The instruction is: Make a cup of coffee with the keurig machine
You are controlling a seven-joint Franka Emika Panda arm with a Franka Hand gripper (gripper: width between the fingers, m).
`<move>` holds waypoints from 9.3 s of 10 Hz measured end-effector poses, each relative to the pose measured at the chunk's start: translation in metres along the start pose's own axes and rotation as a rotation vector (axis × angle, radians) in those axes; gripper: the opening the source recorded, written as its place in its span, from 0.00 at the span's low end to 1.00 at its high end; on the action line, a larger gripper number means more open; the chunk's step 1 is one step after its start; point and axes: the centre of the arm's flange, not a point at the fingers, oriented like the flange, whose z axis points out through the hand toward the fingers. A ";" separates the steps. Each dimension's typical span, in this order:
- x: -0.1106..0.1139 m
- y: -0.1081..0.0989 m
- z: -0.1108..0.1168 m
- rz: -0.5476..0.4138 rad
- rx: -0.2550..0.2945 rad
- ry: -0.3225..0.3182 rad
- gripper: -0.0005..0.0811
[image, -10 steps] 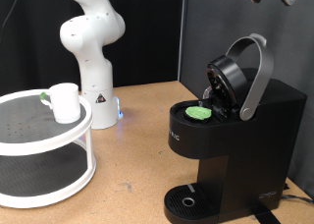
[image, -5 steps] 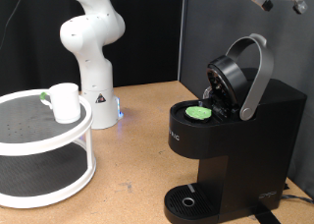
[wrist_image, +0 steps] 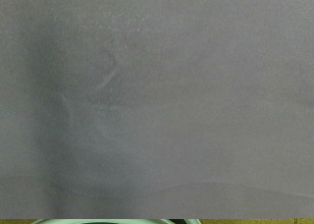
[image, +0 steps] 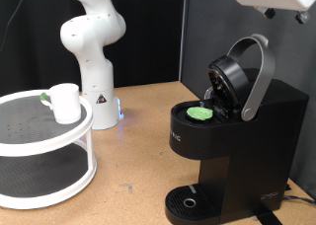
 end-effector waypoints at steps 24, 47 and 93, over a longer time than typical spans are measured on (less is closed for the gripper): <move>-0.035 0.041 -0.026 0.004 0.025 -0.085 0.01; -0.055 0.052 -0.052 -0.060 0.021 -0.093 0.01; -0.071 0.075 -0.073 0.007 -0.050 -0.144 0.01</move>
